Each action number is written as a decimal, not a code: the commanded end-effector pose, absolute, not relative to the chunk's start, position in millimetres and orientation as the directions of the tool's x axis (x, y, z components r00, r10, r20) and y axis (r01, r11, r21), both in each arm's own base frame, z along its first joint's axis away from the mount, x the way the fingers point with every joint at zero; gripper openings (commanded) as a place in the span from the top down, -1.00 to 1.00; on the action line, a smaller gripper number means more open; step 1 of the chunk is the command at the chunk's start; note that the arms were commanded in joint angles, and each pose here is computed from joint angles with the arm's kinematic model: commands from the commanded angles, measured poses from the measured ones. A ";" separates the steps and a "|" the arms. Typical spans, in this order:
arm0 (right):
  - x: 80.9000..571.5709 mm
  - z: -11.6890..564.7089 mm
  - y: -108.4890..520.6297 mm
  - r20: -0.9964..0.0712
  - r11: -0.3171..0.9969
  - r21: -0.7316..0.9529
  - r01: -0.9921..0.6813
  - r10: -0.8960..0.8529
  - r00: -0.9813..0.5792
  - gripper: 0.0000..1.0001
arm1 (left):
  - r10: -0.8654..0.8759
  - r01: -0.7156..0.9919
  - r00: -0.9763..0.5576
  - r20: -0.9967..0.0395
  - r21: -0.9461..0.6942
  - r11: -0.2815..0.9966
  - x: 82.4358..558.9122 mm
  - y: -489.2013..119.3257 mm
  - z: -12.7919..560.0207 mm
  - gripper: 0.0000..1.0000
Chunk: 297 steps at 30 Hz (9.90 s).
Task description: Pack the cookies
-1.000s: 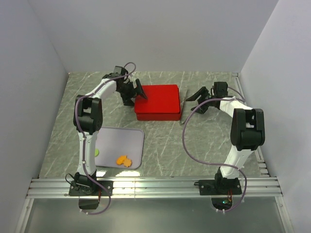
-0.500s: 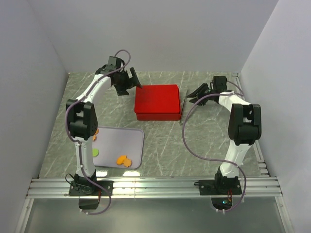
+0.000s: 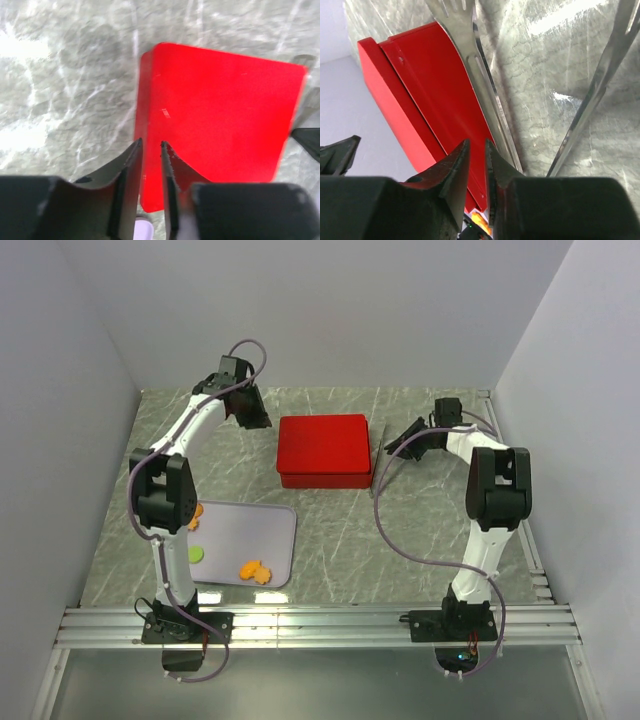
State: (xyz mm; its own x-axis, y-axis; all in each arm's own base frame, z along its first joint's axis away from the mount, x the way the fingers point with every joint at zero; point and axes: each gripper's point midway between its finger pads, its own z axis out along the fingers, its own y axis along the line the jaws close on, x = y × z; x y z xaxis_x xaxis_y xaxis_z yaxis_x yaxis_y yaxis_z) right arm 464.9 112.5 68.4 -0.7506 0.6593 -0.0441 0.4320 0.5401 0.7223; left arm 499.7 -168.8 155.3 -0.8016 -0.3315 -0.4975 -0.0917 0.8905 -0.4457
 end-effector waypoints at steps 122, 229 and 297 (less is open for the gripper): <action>602.1 113.2 254.4 -0.490 0.815 0.578 0.044 0.390 -0.780 0.01 | -0.070 0.059 -0.942 -0.329 -0.367 0.928 285.9 -184.4 92.4 0.99; 266.1 271.0 301.8 -0.567 0.501 0.716 -0.487 0.009 -0.824 -0.03 | -0.279 0.014 -0.667 -0.691 -0.386 0.922 320.9 -162.4 221.2 0.07; 394.1 135.9 -15.0 -0.982 0.954 0.088 0.287 0.131 -0.133 -0.99 | -0.153 -0.277 -0.045 -0.987 -0.135 0.951 389.3 24.1 134.4 -0.99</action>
